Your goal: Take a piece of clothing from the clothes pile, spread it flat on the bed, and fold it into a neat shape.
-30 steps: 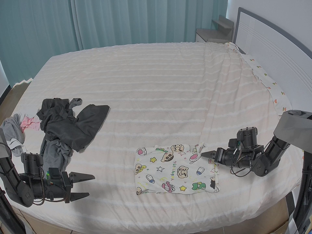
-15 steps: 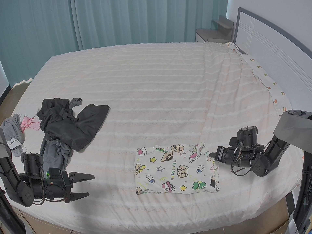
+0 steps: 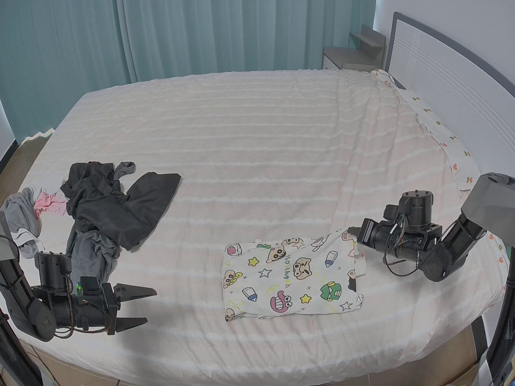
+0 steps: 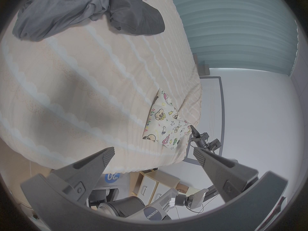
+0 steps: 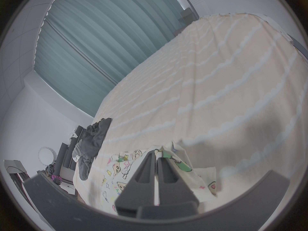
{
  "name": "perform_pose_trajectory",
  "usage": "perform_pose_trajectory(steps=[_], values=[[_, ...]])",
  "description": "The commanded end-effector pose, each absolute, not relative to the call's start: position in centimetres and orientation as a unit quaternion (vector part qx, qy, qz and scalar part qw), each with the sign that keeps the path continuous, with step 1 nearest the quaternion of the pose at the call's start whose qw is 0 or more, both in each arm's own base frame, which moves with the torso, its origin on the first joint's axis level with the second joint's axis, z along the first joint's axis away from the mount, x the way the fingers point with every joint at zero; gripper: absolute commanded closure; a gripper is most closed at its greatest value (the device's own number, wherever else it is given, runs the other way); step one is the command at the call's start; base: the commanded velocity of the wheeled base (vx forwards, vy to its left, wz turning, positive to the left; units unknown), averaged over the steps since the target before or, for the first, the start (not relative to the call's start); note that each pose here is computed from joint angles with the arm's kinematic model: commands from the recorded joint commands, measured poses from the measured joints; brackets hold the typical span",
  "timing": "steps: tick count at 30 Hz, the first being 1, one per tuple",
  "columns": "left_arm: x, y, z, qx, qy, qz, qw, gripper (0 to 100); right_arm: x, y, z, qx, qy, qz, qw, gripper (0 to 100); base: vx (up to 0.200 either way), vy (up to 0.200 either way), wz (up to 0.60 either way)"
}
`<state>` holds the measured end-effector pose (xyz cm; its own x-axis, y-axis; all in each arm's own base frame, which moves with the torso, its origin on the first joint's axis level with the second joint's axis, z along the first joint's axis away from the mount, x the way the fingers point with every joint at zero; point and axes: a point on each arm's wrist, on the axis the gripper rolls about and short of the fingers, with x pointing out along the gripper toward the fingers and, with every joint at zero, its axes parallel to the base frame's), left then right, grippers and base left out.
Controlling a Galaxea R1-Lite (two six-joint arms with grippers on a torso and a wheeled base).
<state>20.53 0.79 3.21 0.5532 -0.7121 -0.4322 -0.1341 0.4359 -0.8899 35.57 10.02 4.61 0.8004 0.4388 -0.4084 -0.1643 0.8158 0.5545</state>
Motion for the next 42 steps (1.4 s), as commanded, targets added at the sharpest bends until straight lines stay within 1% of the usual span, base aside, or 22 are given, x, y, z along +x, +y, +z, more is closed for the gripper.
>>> perform_pose_trajectory(steps=[1,9,13,20,21,27,32,33,35,36,37,38,42], values=[[20.5,0.8,3.2,-0.493,0.430,-0.197,0.730,0,36.7,10.4,5.7,0.255,0.247,0.175,0.918,100,0.000,0.000,0.00],[20.5,0.8,3.2,-0.493,0.430,-0.197,0.730,0,38.7,10.6,6.1,0.239,0.257,0.173,0.920,100,0.000,0.000,0.00],[20.6,0.8,3.1,-0.494,0.431,-0.196,0.729,0,39.2,10.4,5.5,0.228,0.257,0.172,0.923,100,0.000,0.000,0.00],[20.6,0.8,3.0,-0.494,0.432,-0.196,0.729,0,39.2,10.4,4.3,0.226,0.274,0.167,0.920,100,0.000,0.000,0.00],[20.6,0.8,3.0,-0.494,0.432,-0.196,0.729,0,39.1,10.4,4.2,0.226,0.277,0.166,0.919,0,0.000,0.000,0.00],[20.6,0.8,3.0,-0.493,0.432,-0.197,0.729,0,39.0,9.3,3.8,0.227,0.306,0.141,0.914,0,0.000,0.000,0.00],[20.6,0.8,3.0,-0.493,0.432,-0.197,0.729,0,39.0,8.1,4.1,0.233,0.300,0.125,0.916,0,0.000,0.000,0.00],[20.6,0.8,3.0,-0.493,0.432,-0.197,0.729,0,38.7,7.8,5.2,0.235,0.289,0.125,0.919,0,0.000,0.000,0.00],[20.6,0.8,3.0,-0.493,0.432,-0.197,0.729,0,38.4,7.8,5.9,0.236,0.282,0.128,0.921,0,0.000,0.000,0.00],[20.6,0.8,3.0,-0.493,0.432,-0.197,0.729,0,37.7,8.3,7.3,0.236,0.272,0.141,0.922,0,0.000,0.000,0.00],[20.6,0.7,3.0,-0.492,0.432,-0.198,0.729,0,37.3,8.8,7.7,0.235,0.271,0.150,0.921,0,0.000,0.000,0.00],[20.6,0.7,3.0,-0.491,0.432,-0.198,0.730,0,36.6,10.2,8.1,0.232,0.273,0.168,0.918,0,0.000,0.000,0.00],[20.5,0.7,2.8,-0.483,0.433,-0.201,0.734,0,35.0,14.5,7.8,0.216,0.293,0.221,0.905,0,0.000,0.000,0.00]])
